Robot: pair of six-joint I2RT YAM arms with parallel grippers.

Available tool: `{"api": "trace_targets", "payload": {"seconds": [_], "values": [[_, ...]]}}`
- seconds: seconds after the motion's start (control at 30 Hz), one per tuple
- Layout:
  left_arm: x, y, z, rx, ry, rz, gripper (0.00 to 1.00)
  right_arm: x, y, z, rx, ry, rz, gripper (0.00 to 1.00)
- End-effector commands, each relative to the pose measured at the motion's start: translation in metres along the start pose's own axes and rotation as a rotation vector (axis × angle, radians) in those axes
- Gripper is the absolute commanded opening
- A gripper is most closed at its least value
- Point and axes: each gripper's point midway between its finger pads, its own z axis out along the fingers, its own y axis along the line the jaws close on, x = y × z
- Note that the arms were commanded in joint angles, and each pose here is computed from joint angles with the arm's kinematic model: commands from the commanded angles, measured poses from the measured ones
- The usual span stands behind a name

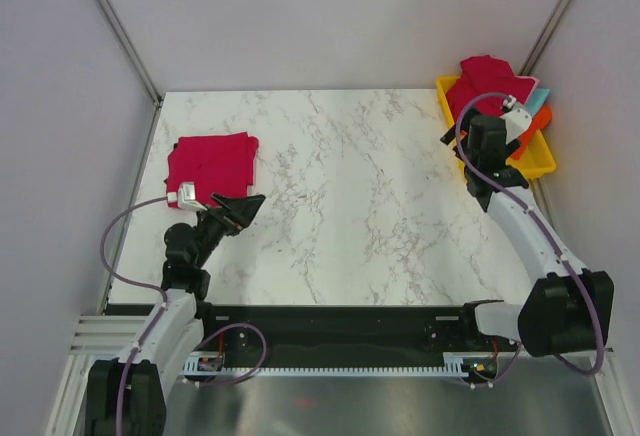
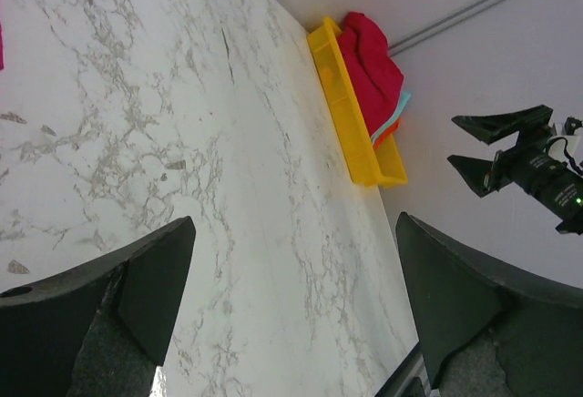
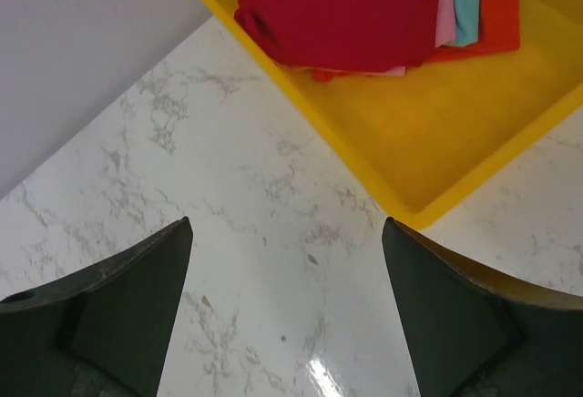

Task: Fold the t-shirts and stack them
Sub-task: Grab the tshirt from the pile

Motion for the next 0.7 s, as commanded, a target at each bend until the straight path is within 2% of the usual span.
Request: {"api": "trace_targets", "payload": {"seconds": [0.0, 0.1, 0.17, 0.2, 0.23, 0.3, 0.33, 0.5, 0.53, 0.67], "values": [[0.002, -0.021, 0.004, 0.092, 0.042, -0.053, 1.00, -0.018, 0.005, 0.027, 0.036, 0.004, 0.052, 0.94], [0.005, -0.026, 0.010, 0.089, 0.077, -0.043, 1.00, -0.030, 0.013, 0.058, 0.103, -0.018, 0.067, 0.90], [0.012, -0.025, 0.011, 0.078, 0.088, -0.050, 1.00, -0.017, 0.004, 0.081, 0.186, 0.006, 0.034, 0.88], [0.013, -0.025, 0.012, 0.074, 0.086, -0.047, 1.00, -0.034, 0.006, 0.087, 0.221, -0.040, 0.036, 0.88], [0.016, -0.025, 0.013, 0.071, 0.095, -0.044, 0.99, -0.024, -0.001, 0.099, 0.272, -0.021, 0.003, 0.87], [0.021, -0.031, 0.017, 0.076, 0.110, -0.035, 0.99, -0.040, -0.001, 0.109, 0.322, -0.068, -0.009, 0.89], [0.024, -0.030, 0.018, 0.070, 0.120, -0.036, 0.99, -0.031, -0.006, 0.120, 0.349, -0.051, -0.028, 0.89], [0.038, -0.044, 0.018, 0.104, 0.176, -0.063, 0.99, -0.035, -0.017, 0.159, 0.390, -0.033, -0.003, 0.89], [0.040, -0.047, 0.017, 0.111, 0.181, -0.065, 0.99, -0.032, -0.038, 0.170, 0.445, -0.024, -0.021, 0.89], [0.044, -0.058, 0.014, 0.143, 0.204, -0.085, 0.99, -0.030, -0.061, 0.194, 0.519, -0.025, -0.050, 0.90]]}}
